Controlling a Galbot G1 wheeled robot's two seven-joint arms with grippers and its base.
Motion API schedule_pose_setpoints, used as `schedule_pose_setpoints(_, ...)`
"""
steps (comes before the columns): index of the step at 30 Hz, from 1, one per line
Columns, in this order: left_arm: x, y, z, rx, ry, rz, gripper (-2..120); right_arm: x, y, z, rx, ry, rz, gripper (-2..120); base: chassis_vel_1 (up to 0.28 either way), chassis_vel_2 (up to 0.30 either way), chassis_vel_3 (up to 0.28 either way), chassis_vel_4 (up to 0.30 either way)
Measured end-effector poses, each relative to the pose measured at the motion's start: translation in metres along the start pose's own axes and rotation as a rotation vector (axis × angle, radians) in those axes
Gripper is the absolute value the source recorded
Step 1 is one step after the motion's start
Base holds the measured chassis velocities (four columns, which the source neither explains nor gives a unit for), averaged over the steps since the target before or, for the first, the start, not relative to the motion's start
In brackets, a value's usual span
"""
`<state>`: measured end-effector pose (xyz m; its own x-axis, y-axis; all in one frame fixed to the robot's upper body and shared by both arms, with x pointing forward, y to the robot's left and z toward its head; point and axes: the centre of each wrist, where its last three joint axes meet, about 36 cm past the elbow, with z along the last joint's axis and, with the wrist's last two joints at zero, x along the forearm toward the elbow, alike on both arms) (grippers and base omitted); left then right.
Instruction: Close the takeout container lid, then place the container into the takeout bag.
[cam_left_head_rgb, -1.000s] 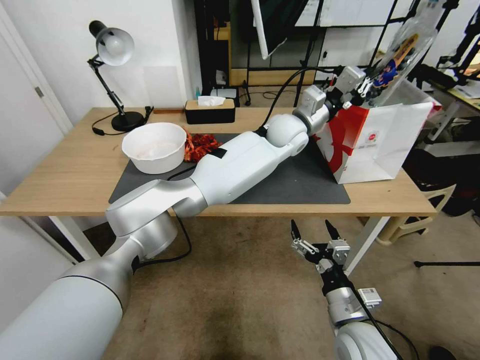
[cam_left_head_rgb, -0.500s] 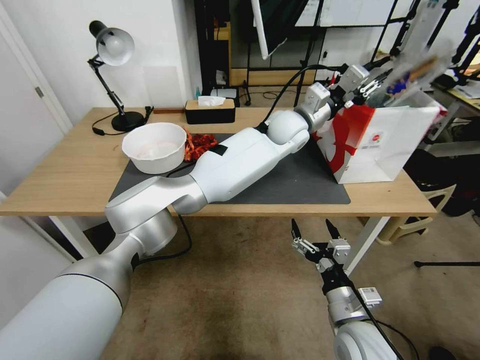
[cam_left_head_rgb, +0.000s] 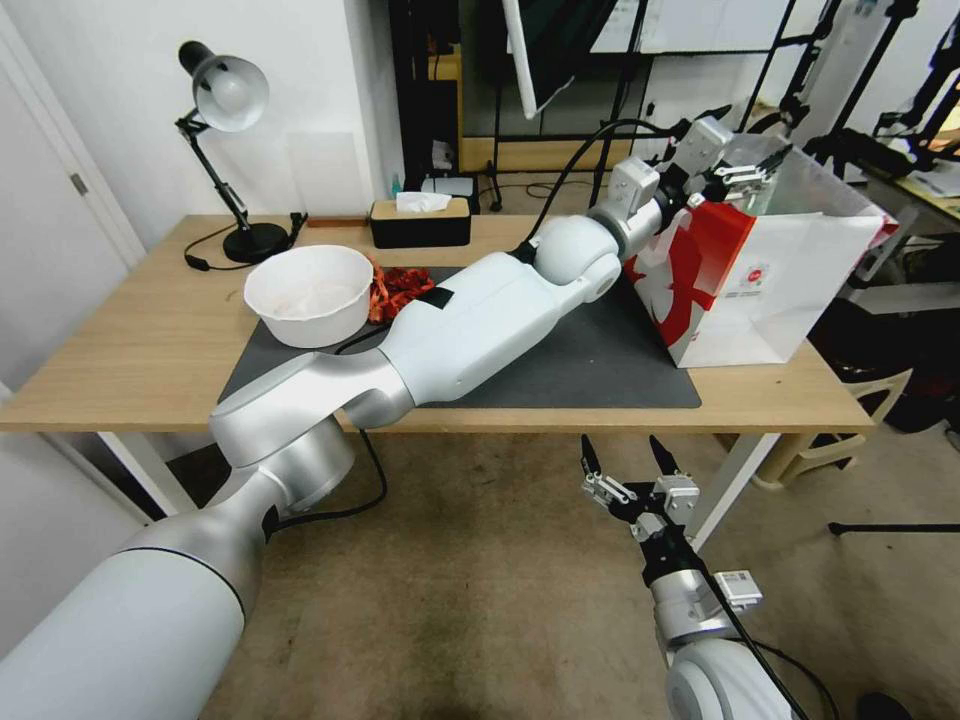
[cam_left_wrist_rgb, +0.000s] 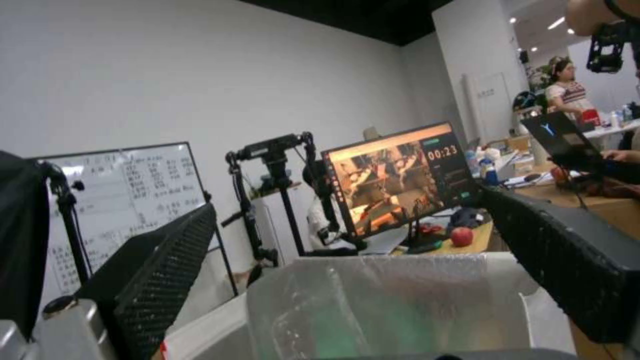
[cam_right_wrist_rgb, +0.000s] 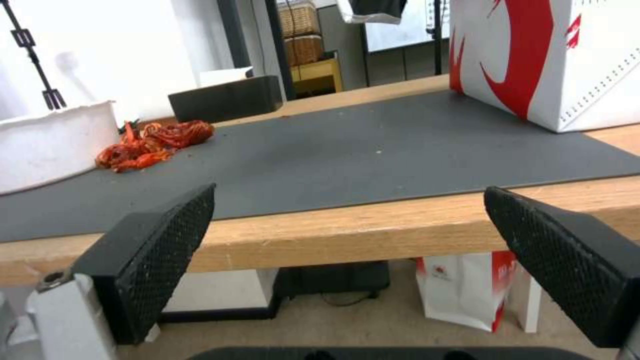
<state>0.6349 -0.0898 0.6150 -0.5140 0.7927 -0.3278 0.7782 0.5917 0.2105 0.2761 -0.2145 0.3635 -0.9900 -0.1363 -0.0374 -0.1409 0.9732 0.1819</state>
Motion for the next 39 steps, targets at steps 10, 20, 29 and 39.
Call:
schedule_pose_setpoints(10, 0.020, -0.035, -0.013, 0.076, 0.040, -0.004, 100, -0.003, 0.001, 0.000, -0.003, 0.004, -0.009, 100, 0.000, 0.000, 0.000, 0.000)
schedule_pose_setpoints(20, 0.105, -0.002, 0.005, 0.086, 0.165, -0.103, 100, -0.002, -0.001, -0.006, 0.003, -0.002, -0.007, 100, 0.000, 0.000, 0.000, 0.000)
schedule_pose_setpoints(29, 0.213, 0.001, 0.024, 0.147, 0.252, -0.251, 100, 0.000, 0.000, -0.007, 0.002, 0.000, -0.010, 100, 0.000, 0.000, 0.000, 0.000)
schedule_pose_setpoints(39, 0.363, -0.029, 0.038, 0.134, 0.354, -0.410, 100, -0.002, -0.001, -0.009, 0.018, -0.010, -0.029, 100, 0.000, 0.000, 0.000, 0.000)
